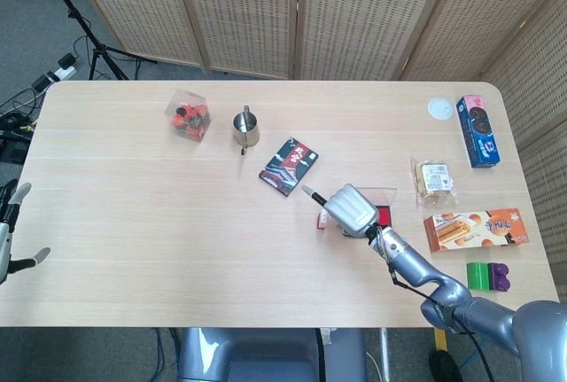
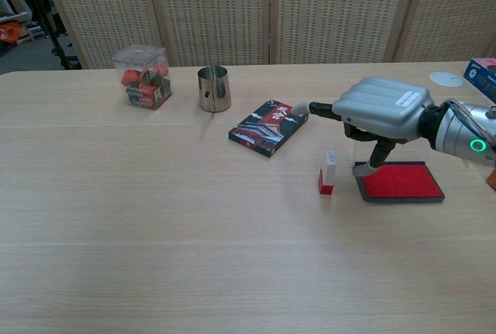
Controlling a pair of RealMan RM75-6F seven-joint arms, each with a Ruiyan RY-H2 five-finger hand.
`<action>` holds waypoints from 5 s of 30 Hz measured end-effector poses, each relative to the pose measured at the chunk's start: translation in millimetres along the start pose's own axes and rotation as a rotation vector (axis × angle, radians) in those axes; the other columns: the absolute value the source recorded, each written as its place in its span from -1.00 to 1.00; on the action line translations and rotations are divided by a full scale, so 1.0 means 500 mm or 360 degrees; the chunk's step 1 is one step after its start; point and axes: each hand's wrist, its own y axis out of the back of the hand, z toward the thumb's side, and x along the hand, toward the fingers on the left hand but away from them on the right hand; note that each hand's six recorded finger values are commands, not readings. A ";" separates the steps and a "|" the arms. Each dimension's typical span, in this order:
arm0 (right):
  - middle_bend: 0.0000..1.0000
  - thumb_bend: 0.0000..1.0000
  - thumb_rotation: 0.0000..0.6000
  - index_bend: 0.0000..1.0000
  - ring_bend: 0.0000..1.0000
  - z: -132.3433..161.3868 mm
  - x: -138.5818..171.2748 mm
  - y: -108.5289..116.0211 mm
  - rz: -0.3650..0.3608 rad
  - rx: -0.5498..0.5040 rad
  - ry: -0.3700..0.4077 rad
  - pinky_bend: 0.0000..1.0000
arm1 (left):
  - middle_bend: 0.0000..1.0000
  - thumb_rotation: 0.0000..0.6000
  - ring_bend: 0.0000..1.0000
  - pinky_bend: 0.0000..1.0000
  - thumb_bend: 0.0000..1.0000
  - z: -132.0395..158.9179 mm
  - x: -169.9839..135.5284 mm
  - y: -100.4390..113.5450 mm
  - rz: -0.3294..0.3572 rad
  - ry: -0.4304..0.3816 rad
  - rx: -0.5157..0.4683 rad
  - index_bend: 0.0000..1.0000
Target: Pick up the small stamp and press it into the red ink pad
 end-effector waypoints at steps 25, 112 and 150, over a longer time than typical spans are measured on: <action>0.89 -1.00 1.00 -1.00 1.00 0.037 -0.060 0.013 0.0020 -0.0146 -0.0144 1.00 | -1.00 1.00 -1.00 -1.00 -1.00 -0.005 0.000 0.004 0.0002 0.0008 -0.0013 -1.00; 0.89 -0.21 1.00 -0.10 1.00 0.074 -0.084 0.014 0.0254 -0.0244 -0.0119 1.00 | -1.00 1.00 -1.00 -1.00 -1.00 -0.012 0.002 0.006 -0.0014 0.0014 -0.0046 -1.00; 0.89 0.04 1.00 0.12 1.00 -0.070 0.032 0.090 0.0175 -0.0211 -0.0270 1.00 | -1.00 1.00 -1.00 -1.00 -1.00 -0.001 -0.006 0.003 -0.0020 -0.0024 -0.0039 -1.00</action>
